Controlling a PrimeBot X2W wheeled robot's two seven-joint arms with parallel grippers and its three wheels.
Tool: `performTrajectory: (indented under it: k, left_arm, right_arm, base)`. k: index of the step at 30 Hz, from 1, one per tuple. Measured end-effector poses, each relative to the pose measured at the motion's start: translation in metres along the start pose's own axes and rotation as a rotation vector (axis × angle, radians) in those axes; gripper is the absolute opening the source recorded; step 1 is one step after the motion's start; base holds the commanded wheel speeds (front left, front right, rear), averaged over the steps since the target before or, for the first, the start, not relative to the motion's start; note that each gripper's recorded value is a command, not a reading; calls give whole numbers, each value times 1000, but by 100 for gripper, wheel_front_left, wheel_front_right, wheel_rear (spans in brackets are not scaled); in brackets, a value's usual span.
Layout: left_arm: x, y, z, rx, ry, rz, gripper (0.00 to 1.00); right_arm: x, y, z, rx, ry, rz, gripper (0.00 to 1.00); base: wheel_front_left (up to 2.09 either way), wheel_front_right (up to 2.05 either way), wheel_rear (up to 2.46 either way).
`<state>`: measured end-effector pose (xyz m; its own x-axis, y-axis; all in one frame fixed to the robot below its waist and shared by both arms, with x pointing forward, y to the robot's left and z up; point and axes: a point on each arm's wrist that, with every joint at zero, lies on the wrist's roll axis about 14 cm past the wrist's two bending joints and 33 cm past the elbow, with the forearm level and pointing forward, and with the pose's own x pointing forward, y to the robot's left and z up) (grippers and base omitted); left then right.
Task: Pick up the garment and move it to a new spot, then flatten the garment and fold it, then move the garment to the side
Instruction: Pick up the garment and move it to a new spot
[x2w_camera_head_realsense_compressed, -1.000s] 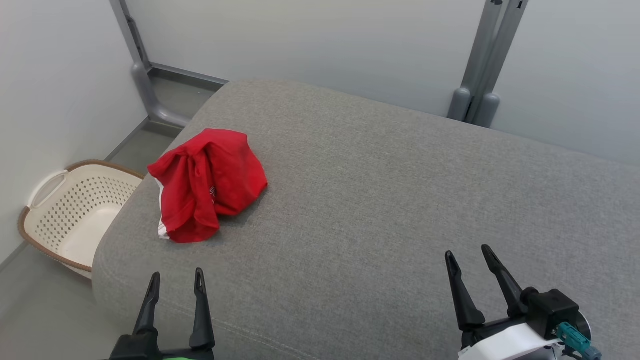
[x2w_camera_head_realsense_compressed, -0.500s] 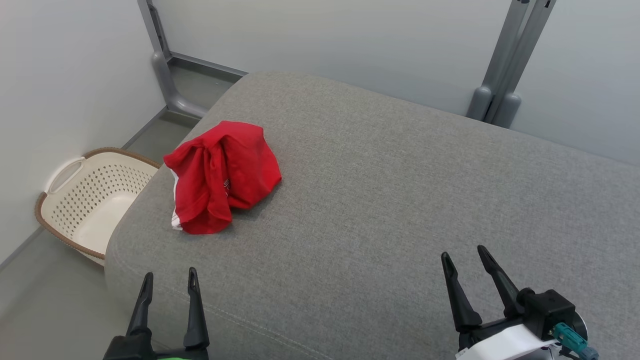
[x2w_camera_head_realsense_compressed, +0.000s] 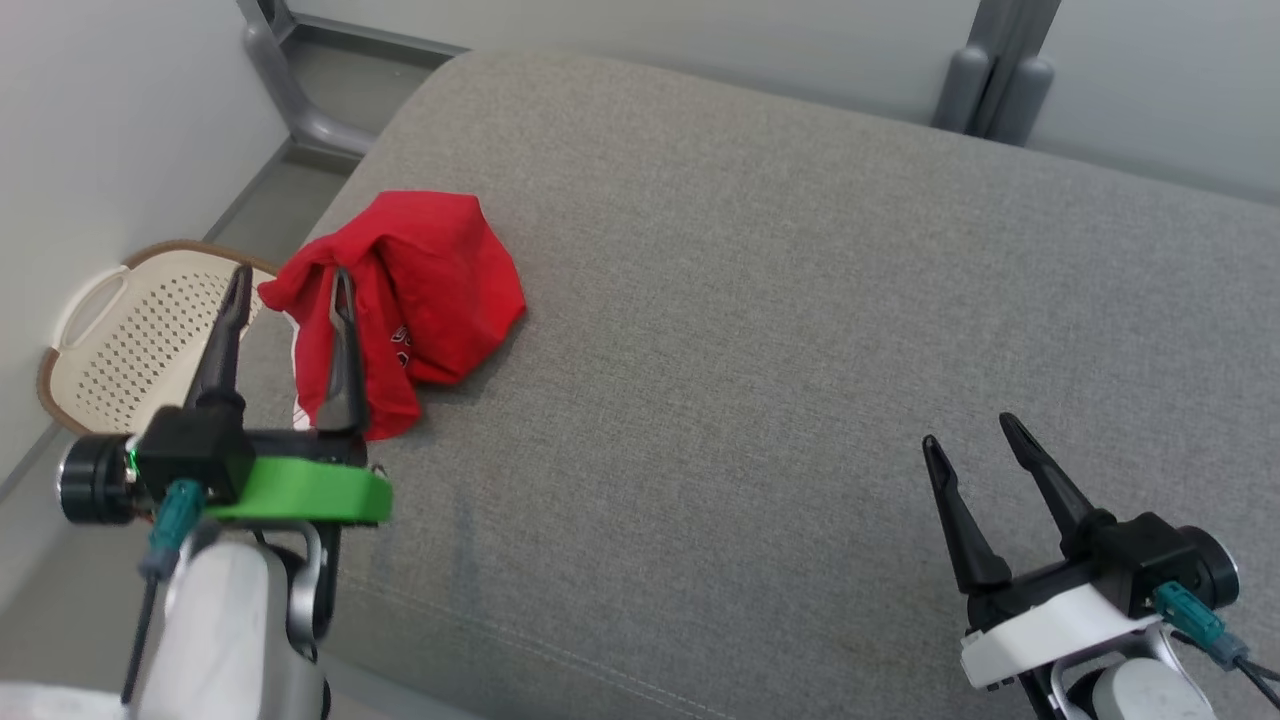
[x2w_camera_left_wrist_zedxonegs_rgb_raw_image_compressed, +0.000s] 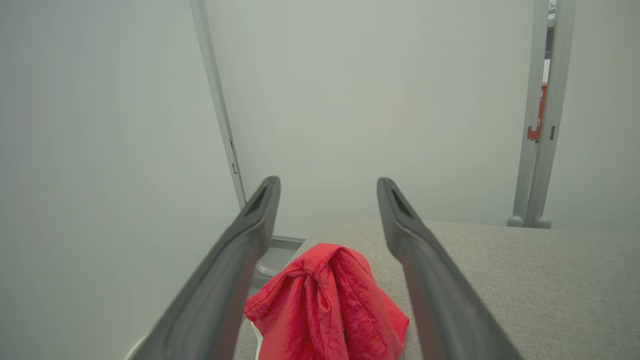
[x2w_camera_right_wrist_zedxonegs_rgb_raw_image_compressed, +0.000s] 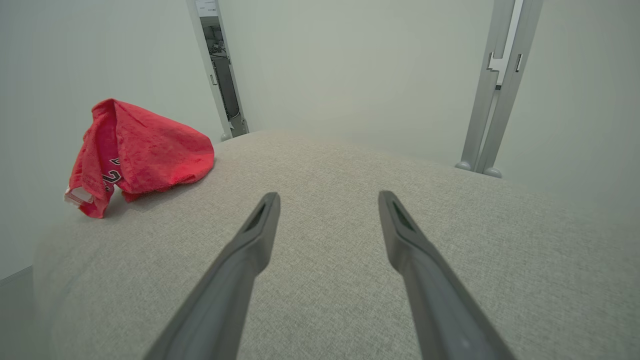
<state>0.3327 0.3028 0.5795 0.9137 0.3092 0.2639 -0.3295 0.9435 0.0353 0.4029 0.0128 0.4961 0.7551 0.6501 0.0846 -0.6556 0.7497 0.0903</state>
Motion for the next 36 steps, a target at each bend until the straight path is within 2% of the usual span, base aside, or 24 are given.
performTrajectory:
  k: [2,8,12,16,22,26,32,33,34,36]
  left_arm:
    - [26,-1,-10,37,34,-35,100]
    - [92,-1,-51,126,267,-94,100]
    - [108,11,-95,165,484,-74,100]
    - [100,12,-146,175,692,-79,100]
    - [71,7,-208,142,916,-87,100]
    - [55,-4,-234,103,992,-93,100]
    - [47,-9,-246,73,1006,-87,100]
    - [47,-9,-245,68,997,-88,62]
    - [49,-10,-243,66,977,-92,0]
    - [53,-15,-239,64,938,-107,0]
  right_arm:
    - [5,-9,-4,-7,2,-1,100]
    - [14,-33,-19,-8,21,-20,100]
    - [14,-53,-31,-6,36,-56,100]
    - [10,-67,-44,3,62,-86,100]
    - [2,-86,-59,15,89,-138,100]
    - [0,-91,-67,23,105,-152,100]
    - [5,-90,-69,28,102,-138,100]
    - [7,-89,-67,26,95,-135,100]
    - [9,-89,-65,24,88,-135,100]
    - [10,-88,-59,23,75,-136,100]
  base:
    - [0,0,0]
    - [0,0,0]
    - [0,0,0]
    - [0,0,0]
    - [0,0,0]
    - [0,0,0]
    - [0,0,0]
    - [0,0,0]
    - [0,0,0]
    - [0,0,0]
